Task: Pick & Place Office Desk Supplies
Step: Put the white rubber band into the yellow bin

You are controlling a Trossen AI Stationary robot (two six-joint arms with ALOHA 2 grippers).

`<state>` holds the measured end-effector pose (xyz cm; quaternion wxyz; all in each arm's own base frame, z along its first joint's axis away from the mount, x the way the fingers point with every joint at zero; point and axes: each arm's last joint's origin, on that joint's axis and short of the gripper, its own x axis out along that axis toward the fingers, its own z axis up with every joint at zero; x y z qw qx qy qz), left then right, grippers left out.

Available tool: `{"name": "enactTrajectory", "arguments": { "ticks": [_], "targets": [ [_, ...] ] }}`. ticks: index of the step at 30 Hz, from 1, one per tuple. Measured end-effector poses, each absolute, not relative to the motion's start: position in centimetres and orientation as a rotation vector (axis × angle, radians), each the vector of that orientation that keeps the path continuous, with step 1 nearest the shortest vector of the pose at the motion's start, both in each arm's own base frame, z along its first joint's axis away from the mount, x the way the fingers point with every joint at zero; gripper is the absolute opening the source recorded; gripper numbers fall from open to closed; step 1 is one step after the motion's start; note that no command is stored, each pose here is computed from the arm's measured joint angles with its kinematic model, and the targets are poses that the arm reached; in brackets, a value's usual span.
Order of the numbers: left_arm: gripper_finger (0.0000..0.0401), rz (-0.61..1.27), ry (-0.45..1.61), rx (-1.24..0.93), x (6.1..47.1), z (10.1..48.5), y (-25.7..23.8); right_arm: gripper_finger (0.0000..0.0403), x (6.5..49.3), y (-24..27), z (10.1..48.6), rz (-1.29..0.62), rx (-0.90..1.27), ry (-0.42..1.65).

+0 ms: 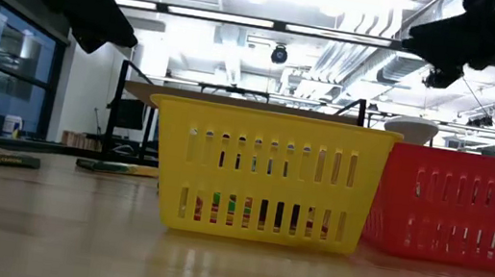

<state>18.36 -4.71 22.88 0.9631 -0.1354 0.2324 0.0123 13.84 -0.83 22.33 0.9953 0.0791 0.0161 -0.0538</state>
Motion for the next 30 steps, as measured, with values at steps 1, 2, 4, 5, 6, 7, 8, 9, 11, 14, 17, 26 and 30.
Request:
{"name": "enactTrajectory", "arguments": {
  "ticks": [1,2,4,5,6,7,8,9,11,14,17,26,30],
  "targets": [
    [0.0074,0.025,0.471,-0.274,18.4,22.9,-4.7,0.0107,14.1,-0.9,22.2,-0.119,0.152,0.051],
    [0.0074,0.025,0.471,-0.274,18.4,22.9,-4.7,0.0107,14.4,-0.9,22.1,-0.132,0.146,0.072],
    [0.0074,0.025,0.471,-0.274,18.4,22.9,-4.7,0.0107,15.0,-1.0,22.1,-0.147,0.129,0.104],
    [0.0074,0.025,0.471,-0.274,18.4,22.9,-4.7,0.0107,15.2,-1.0,22.2,-0.149,0.124,0.113],
    [0.0074,0.025,0.471,-0.274,18.4,22.9,-4.7,0.0107,15.5,-1.0,22.3,-0.152,0.123,0.118],
    [0.0074,0.025,0.471,-0.274,18.4,22.9,-4.7,0.0107,15.8,-1.0,22.4,-0.156,0.122,0.124],
    [0.0074,0.025,0.471,-0.274,18.4,22.9,-4.7,0.0107,16.1,-1.1,22.5,-0.159,0.121,0.134],
    [0.0074,0.025,0.471,-0.274,18.4,22.9,-4.7,0.0107,16.3,-1.1,22.6,-0.160,0.121,0.143],
    [0.0074,0.025,0.471,-0.274,18.4,22.9,-4.7,0.0107,16.9,-1.1,22.8,-0.161,0.116,0.160],
    [0.0074,0.025,0.471,-0.274,18.4,22.9,-4.7,0.0107,17.8,-1.2,23.2,-0.161,0.097,0.177],
    [0.0074,0.025,0.471,-0.274,18.4,22.9,-4.7,0.0107,18.7,-1.3,23.6,-0.179,0.091,0.193],
    [0.0074,0.025,0.471,-0.274,18.4,22.9,-4.7,0.0107,20.4,-1.6,23.3,-0.247,0.082,0.249],
    [0.0074,0.025,0.471,-0.274,18.4,22.9,-4.7,0.0107,20.4,-1.9,23.2,-0.260,0.084,0.260]
  ]
}}
